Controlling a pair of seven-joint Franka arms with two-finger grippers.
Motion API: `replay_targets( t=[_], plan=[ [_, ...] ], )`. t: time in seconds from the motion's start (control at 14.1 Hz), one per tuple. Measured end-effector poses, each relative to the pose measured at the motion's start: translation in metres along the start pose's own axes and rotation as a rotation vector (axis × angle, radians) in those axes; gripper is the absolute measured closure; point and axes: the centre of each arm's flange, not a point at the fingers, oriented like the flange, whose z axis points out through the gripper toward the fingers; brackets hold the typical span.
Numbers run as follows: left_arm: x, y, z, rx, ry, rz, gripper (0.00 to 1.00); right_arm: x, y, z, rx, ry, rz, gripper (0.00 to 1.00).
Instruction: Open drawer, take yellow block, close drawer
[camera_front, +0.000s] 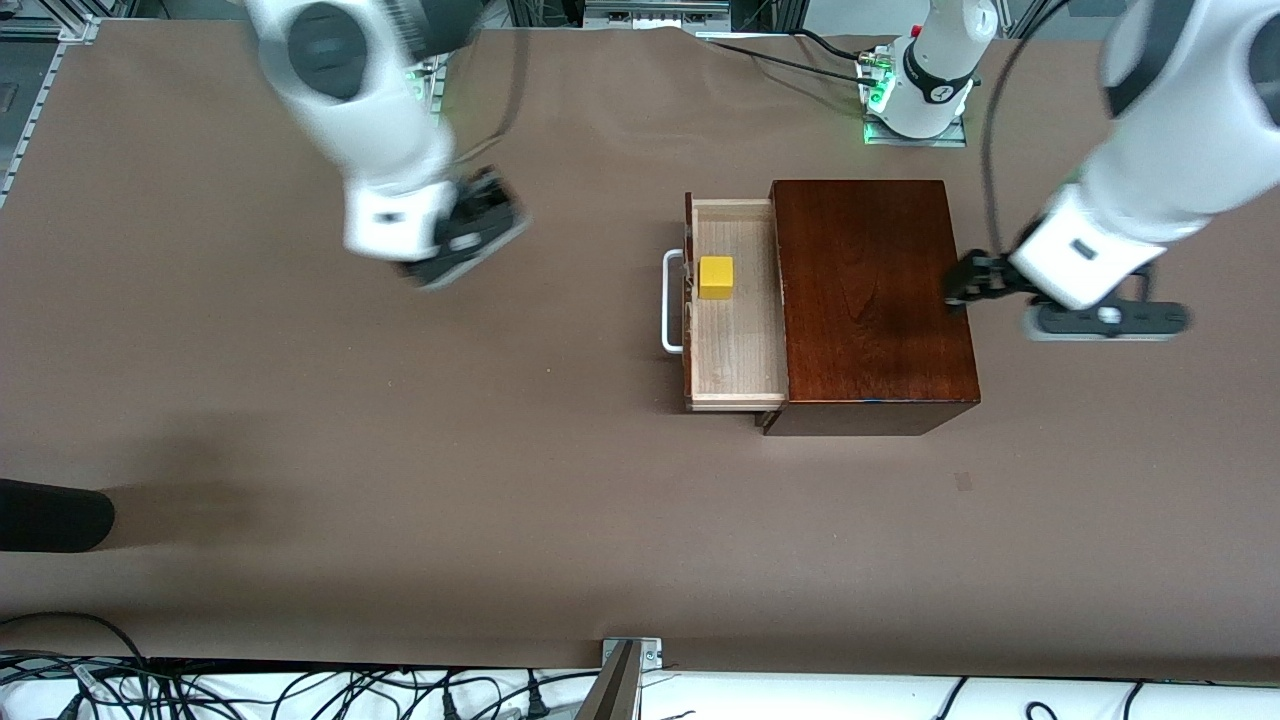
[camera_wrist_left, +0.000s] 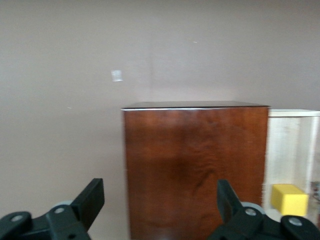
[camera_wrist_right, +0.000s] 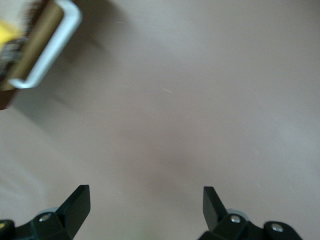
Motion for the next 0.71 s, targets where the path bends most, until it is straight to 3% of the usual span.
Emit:
replay_targets(
  t=[0.28,0.5,0.71],
  plan=[
    [-0.014,-0.062,-0.004,0.022,0.026,-0.036,0.00,0.055,-0.131,0.042,-0.032,0.075,-0.203,0.00],
    [-0.040,-0.073,-0.001,0.025,0.025,-0.052,0.00,0.103,-0.179,0.073,-0.049,0.111,-0.328,0.00],
    [-0.053,-0.070,-0.004,-0.003,0.023,-0.053,0.00,0.140,-0.201,0.110,-0.068,0.185,-0.541,0.00]
  ],
)
